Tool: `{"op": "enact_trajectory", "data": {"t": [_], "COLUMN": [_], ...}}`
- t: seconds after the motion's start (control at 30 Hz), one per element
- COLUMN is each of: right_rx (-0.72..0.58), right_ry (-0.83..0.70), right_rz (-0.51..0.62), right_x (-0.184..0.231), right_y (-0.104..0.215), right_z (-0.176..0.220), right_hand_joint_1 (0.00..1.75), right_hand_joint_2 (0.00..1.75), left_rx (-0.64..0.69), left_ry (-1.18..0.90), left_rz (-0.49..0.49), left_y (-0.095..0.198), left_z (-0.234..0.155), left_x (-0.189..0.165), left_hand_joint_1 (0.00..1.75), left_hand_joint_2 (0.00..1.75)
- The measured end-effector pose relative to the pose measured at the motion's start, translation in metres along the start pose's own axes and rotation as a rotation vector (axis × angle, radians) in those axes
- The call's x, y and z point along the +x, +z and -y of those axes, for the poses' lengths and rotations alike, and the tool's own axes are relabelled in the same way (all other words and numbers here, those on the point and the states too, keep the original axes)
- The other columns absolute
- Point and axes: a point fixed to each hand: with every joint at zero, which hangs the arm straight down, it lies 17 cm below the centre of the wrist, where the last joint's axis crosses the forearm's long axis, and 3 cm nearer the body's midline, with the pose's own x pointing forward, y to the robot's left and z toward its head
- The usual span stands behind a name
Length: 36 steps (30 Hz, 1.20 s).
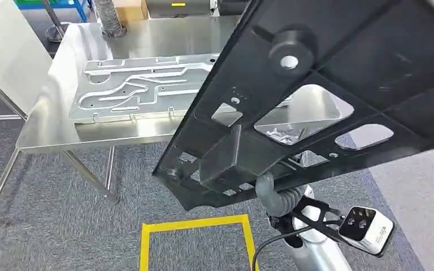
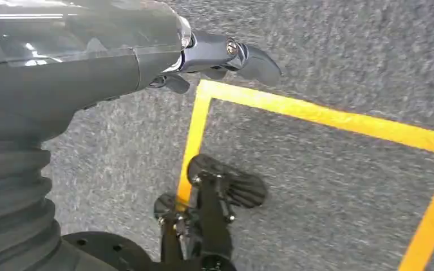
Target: Take the parts from the cabinet and place them on the table.
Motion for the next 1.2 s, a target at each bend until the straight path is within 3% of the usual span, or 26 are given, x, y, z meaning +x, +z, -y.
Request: {"op": "enact_trajectory", "data": {"t": [0.8, 1.2], "right_rx": [-0.019, -0.094], "right_ry": [0.029, 0.085], "right_rz": [-0.023, 0.024], "right_x": [0.011, 0.040], "right_y": [0.016, 0.017], "right_z": [-0.017, 0.009], "right_hand_joint_1": [1.75, 1.75], "right_hand_joint_2": [1.75, 1.75], "left_rx": [-0.017, -0.023], "left_ry": [0.004, -0.007], "left_rz": [0.009, 0.019], "left_y": [0.003, 0.002], "left_z": [0.007, 0.006], "left_x": [-0.006, -0.002], "left_hand_joint_1": [0.00, 0.00], "left_hand_joint_2": [1.75, 1.75]}}
